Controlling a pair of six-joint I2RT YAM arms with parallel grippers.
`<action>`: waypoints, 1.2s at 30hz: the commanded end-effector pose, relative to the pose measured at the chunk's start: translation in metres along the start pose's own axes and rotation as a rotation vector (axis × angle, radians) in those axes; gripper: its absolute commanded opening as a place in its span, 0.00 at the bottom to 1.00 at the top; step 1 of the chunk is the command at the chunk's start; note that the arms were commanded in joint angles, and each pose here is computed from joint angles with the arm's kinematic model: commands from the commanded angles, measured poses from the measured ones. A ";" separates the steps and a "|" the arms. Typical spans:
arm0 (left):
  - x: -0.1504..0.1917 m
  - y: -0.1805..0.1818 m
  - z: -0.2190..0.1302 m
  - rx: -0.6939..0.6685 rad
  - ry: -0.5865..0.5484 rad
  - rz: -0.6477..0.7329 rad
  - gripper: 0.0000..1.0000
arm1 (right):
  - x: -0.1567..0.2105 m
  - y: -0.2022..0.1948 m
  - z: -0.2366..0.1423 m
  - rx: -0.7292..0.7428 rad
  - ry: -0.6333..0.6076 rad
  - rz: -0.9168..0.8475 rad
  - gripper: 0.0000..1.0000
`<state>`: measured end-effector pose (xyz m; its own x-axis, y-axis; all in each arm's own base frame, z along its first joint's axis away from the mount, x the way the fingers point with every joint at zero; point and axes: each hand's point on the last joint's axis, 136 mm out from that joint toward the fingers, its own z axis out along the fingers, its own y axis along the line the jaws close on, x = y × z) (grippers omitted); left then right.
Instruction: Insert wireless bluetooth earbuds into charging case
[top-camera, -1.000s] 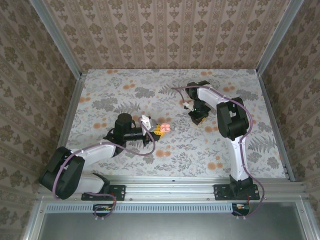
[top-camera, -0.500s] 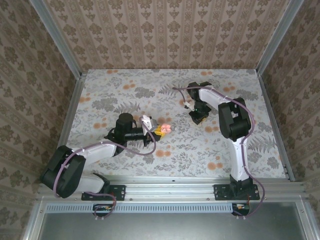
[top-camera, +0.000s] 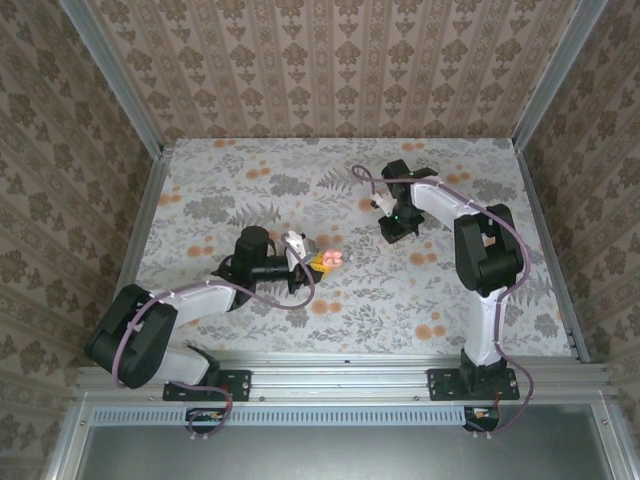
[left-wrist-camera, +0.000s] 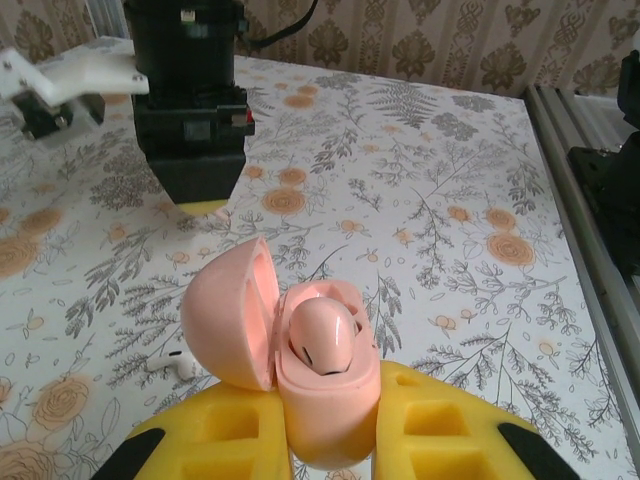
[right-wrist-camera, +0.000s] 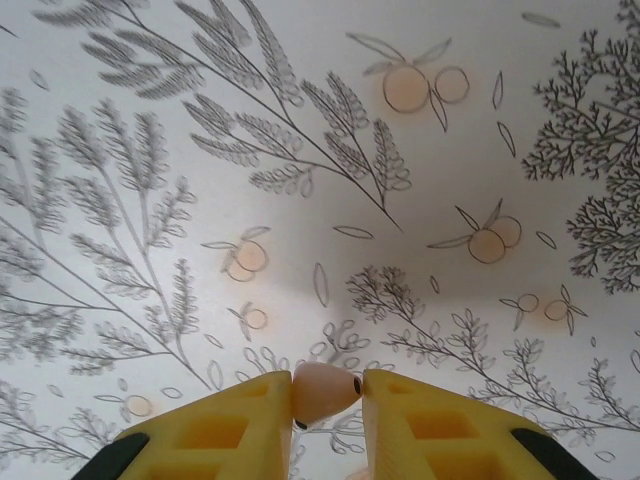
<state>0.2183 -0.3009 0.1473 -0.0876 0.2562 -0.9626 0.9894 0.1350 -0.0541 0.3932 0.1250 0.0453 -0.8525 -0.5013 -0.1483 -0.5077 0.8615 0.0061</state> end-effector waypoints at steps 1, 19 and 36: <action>-0.008 0.005 0.005 -0.008 -0.016 0.008 0.17 | -0.012 0.007 -0.011 -0.049 -0.107 0.051 0.25; 0.010 0.031 0.017 -0.134 -0.008 0.014 0.16 | -0.027 0.049 -0.037 -0.282 -0.394 0.218 0.23; 0.023 0.047 0.032 -0.171 0.001 0.013 0.15 | -0.031 0.077 -0.098 -0.479 -0.655 0.302 0.23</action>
<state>0.2570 -0.3109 0.1013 -0.1112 0.2937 -0.9494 0.9584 0.2845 -0.0242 0.3704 0.1896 0.1234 -0.8107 -0.0333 -0.5845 -0.3697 0.8033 0.4670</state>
